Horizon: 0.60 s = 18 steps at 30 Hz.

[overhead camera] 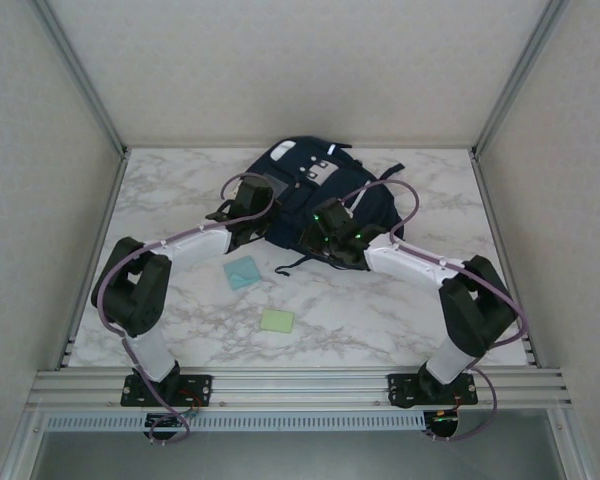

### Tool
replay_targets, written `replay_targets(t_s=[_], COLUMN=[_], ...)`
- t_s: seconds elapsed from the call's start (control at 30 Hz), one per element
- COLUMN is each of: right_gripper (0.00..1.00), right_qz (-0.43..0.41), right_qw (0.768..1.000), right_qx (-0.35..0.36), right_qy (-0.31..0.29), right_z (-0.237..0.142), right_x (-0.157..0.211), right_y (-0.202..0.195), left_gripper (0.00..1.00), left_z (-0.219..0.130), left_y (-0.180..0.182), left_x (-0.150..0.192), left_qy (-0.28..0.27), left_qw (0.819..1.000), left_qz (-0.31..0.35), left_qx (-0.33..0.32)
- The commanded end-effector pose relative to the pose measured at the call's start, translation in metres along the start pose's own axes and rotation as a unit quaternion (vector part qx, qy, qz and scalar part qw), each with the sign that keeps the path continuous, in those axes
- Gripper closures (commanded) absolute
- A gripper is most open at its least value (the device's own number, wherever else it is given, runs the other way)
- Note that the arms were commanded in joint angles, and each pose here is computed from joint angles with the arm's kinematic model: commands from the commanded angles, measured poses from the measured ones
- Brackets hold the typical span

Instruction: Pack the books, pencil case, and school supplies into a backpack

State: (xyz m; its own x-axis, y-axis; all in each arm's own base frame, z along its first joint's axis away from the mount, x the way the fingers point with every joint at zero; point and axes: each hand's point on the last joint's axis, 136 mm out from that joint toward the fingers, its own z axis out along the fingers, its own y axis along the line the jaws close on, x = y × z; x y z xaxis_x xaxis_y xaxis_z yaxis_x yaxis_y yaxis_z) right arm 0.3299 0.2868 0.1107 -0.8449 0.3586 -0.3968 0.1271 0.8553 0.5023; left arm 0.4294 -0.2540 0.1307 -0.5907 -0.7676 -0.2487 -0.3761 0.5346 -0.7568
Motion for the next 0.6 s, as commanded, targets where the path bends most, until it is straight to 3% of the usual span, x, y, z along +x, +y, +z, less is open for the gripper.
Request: replay_targets(t_s=[0.0,0.37,0.57], right_gripper=[0.55,0.57,0.47], right_qz=[0.016,0.014,0.006], right_qw=[0.999,0.995,0.993], right_qx=[-0.009,0.03,-0.041], right_qy=[-0.048,-0.095,-0.113], right_z=[0.006,0.032,0.019], right_x=[-0.012,-0.024,-0.025], right_y=[0.021,0.014,0.038], left_gripper=[1.0,1.0,1.0], left_z=[-0.029,-0.037,-0.036], left_y=[-0.034,-0.029,-0.022], left_x=[-0.001,0.006,0.006], left_qy=[-0.007,-0.002,-0.002], left_qw=[0.999,0.999,0.999], left_qz=[0.001,0.003,0.003], left_qx=[0.051,0.049,0.04])
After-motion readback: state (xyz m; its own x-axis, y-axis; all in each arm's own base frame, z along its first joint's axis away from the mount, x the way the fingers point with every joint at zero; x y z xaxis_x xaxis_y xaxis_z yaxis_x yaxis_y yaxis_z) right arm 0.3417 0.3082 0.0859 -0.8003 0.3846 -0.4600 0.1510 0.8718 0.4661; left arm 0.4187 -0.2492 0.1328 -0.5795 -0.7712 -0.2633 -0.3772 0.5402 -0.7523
